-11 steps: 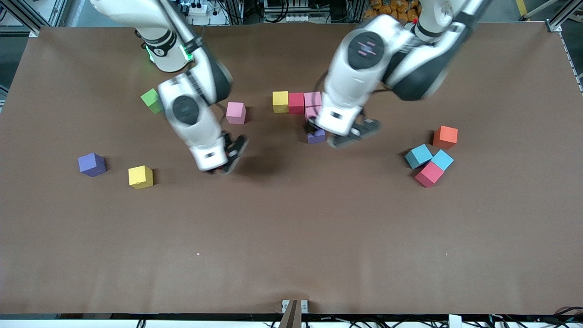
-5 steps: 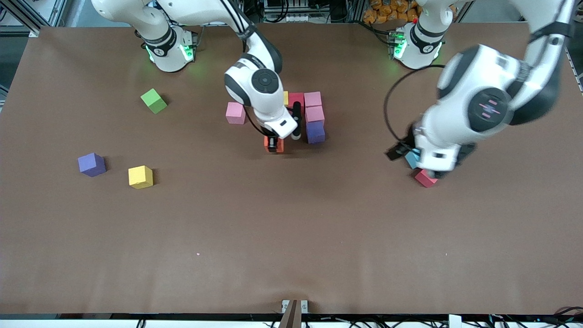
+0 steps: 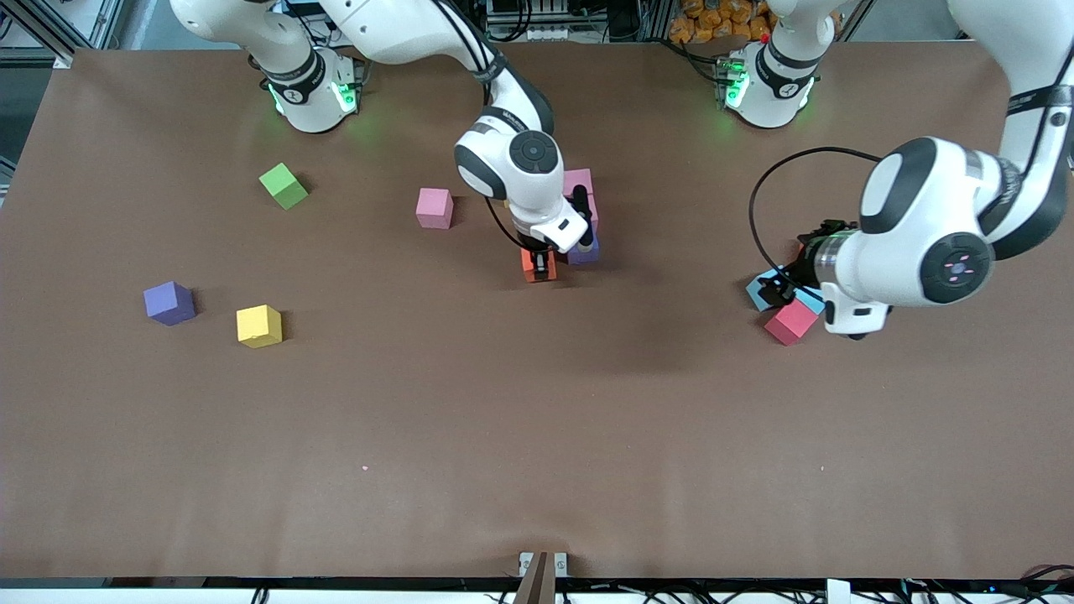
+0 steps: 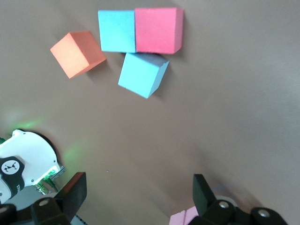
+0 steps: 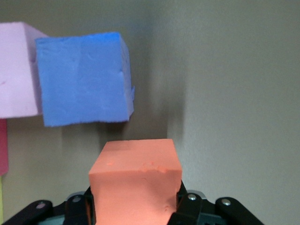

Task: Form number 2 with 11 blocks
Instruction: 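Place orange beside purple with the right gripper while the left gripper reaches cyan, then release orange with the right gripper while the left gripper reaches cyan block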

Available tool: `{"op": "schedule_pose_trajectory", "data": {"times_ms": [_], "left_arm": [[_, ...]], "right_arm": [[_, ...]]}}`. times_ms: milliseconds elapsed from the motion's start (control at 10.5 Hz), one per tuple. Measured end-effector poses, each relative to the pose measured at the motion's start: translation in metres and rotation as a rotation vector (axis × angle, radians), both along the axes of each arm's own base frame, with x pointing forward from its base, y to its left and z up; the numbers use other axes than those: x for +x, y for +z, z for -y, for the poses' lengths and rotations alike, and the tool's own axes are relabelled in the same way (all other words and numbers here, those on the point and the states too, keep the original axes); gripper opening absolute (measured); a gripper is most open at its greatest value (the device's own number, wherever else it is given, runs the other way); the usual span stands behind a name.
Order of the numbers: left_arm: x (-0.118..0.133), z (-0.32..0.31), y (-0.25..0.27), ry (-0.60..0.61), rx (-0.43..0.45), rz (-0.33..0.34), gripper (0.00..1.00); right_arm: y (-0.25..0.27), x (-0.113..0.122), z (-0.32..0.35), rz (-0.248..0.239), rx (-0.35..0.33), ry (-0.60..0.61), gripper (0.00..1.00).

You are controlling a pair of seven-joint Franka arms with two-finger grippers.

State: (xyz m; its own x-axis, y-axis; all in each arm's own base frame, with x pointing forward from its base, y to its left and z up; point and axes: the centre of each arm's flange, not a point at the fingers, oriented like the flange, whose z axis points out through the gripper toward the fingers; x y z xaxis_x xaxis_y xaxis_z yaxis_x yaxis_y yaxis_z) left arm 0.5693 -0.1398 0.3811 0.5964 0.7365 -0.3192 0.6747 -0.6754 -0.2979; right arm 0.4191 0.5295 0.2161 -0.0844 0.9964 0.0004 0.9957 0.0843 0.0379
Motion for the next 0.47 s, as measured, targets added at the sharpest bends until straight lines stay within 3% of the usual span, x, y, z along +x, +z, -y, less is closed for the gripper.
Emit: {"op": "schedule_pose_trajectory", "data": {"times_ms": [190, 475], "left_arm": [[-0.013, -0.002, -0.032, -0.019, 0.033, -0.017, 1.0], [-0.028, -0.006, -0.073, -0.07, 0.073, 0.013, 1.0]], "right_arm": [[-0.002, -0.003, -0.004, -0.004, -0.003, 0.003, 0.59], [-0.004, -0.01, -0.008, -0.013, -0.015, 0.009, 0.59]]}}
